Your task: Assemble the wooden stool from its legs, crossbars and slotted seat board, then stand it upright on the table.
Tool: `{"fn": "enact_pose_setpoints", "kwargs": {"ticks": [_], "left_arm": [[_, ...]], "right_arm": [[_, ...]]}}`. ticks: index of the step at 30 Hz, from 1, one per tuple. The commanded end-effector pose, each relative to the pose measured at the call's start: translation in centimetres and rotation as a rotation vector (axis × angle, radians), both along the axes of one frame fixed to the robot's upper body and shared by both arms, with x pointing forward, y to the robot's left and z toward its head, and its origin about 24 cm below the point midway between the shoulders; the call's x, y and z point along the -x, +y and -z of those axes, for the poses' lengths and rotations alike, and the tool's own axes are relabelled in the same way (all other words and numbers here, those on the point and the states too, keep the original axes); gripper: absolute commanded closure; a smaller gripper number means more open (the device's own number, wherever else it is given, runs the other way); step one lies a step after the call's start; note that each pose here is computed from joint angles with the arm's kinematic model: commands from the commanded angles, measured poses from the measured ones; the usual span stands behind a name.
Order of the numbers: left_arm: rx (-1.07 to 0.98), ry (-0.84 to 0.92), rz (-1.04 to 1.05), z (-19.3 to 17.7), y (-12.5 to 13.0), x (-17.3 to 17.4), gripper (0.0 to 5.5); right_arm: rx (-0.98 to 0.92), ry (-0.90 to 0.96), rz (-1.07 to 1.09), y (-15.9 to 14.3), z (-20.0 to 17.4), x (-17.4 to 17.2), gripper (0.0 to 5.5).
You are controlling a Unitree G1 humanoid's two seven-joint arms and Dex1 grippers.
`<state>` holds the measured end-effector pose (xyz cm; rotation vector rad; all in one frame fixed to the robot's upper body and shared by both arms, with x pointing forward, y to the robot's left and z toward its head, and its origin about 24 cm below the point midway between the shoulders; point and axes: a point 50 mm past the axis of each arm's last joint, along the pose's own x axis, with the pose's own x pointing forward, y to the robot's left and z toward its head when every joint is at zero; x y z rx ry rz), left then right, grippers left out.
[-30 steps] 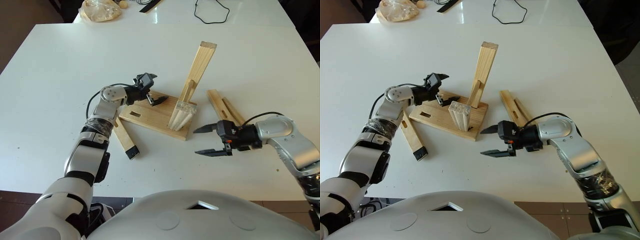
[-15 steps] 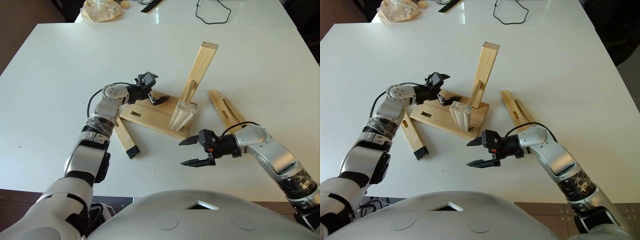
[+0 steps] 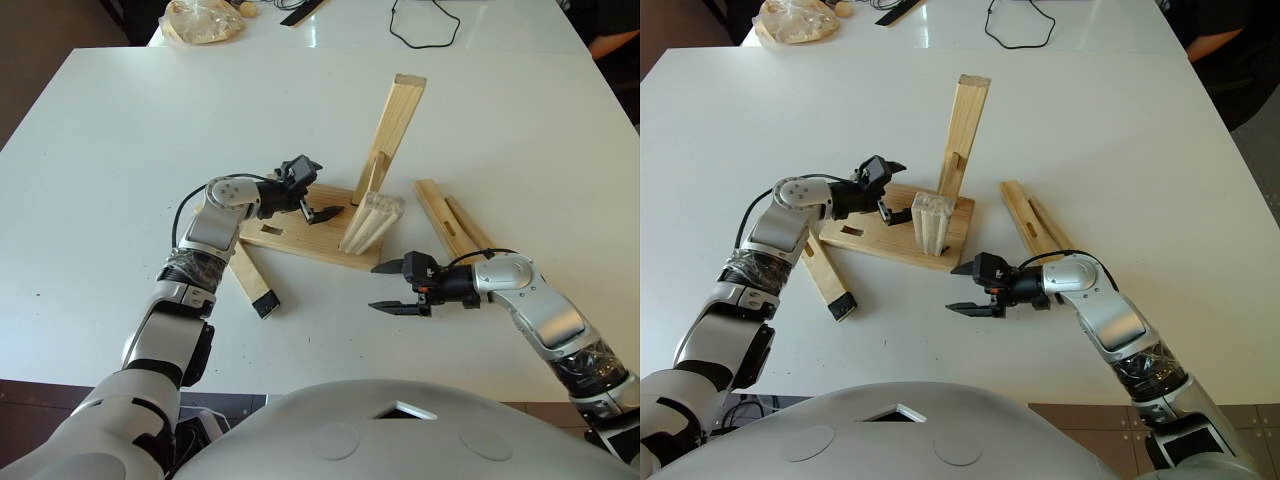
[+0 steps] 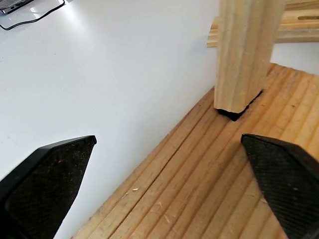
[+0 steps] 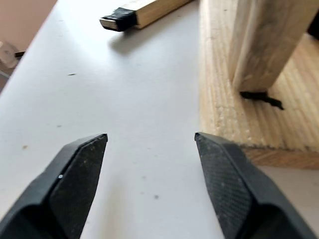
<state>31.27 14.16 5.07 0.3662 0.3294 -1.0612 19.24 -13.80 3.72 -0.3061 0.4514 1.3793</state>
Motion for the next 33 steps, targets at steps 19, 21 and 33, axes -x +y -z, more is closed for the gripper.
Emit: {"fn": "enact_pose_setpoints", "kwargs": {"ticks": [19,21,33], "left_arm": [[-0.017,0.178,0.169,-0.1,-0.7,3.6,0.1],[-0.02,0.194,0.205,-0.4,-0.6,4.4,0.1],[0.005,0.051,0.028,-5.9,3.5,1.6,0.1]], "right_arm": [[0.052,-0.201,0.262,-2.1,-1.1,-4.4,2.24],[0.054,-0.217,0.279,-2.2,-1.1,-4.7,2.24],[0.066,-0.199,0.24,-2.2,-0.7,-3.5,2.24]]}}
